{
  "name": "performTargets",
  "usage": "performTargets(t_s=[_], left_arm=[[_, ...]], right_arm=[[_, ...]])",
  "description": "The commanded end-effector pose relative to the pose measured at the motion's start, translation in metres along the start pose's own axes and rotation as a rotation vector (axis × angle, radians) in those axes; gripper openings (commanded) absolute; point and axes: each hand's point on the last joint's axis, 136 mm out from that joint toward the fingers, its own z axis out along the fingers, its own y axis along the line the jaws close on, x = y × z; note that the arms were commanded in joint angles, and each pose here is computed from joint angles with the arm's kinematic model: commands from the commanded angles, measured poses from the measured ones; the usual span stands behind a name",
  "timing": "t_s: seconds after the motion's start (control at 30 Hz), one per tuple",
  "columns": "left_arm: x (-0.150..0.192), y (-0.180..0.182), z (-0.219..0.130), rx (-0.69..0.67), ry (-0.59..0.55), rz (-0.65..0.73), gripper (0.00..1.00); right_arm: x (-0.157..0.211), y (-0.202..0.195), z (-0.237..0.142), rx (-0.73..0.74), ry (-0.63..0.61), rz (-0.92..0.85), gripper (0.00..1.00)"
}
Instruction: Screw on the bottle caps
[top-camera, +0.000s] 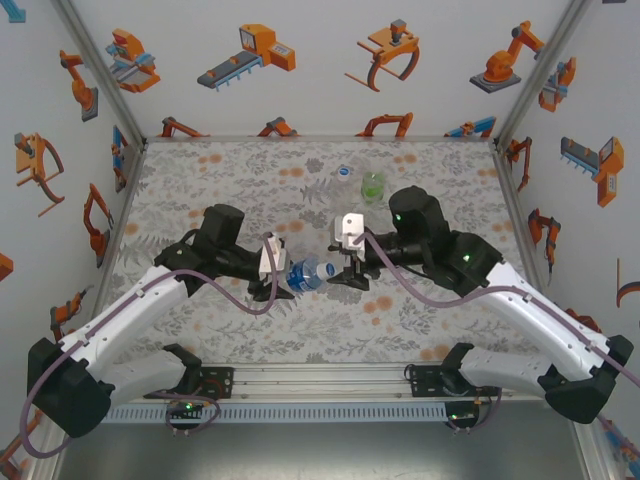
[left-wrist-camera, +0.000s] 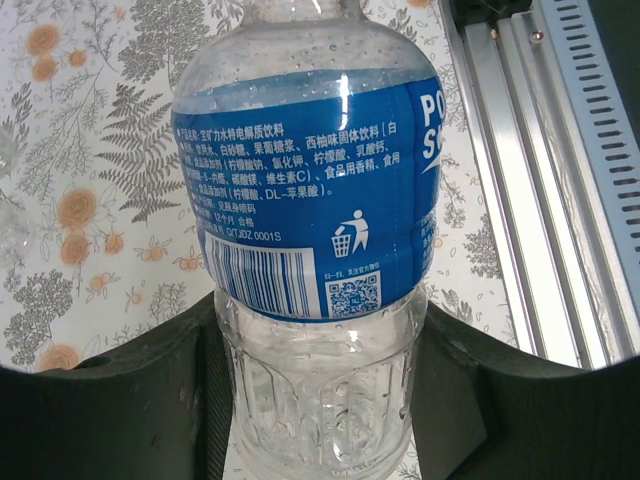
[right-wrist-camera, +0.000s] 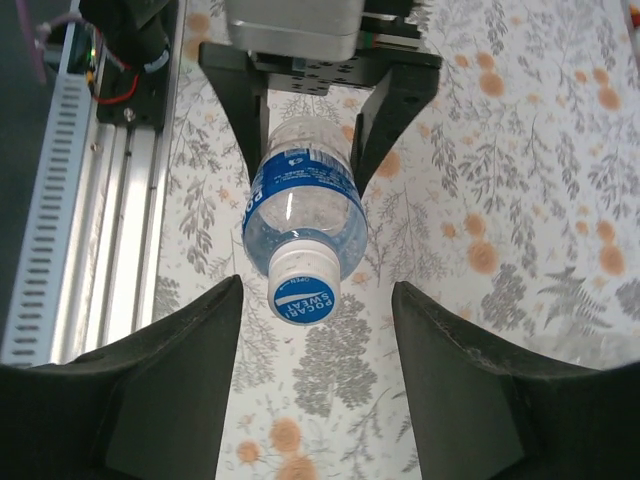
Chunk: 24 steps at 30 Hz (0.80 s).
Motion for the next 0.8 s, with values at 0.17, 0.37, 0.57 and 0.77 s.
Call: performTargets(t_s=[0.17,0.37,0.57,0.77], left_arm=[[-0.019,-0.006,-0.005,0.037,-0.053,0.048,0.00],[-0.019,-0.006,-0.005,0.038,-0.052,0.044,0.00],[-0.018,-0.004,-0.005,0.035,-0.044,0.042,0.00],[-0.018,-0.004,-0.005,0.032,-0.041,0.038,0.00]], right_arm=[[0.010,0.013,0.008,-0.071,-0.022,-0.115,0.47],[0.011,0.012,0.009,-0.066,-0.025,-0.102,0.38],[0.008,0.010,0.009,-0.055,-0.041,0.048,0.18],[0.008,-0.006,0.011,0.033,-0.062,0.427,0.00]])
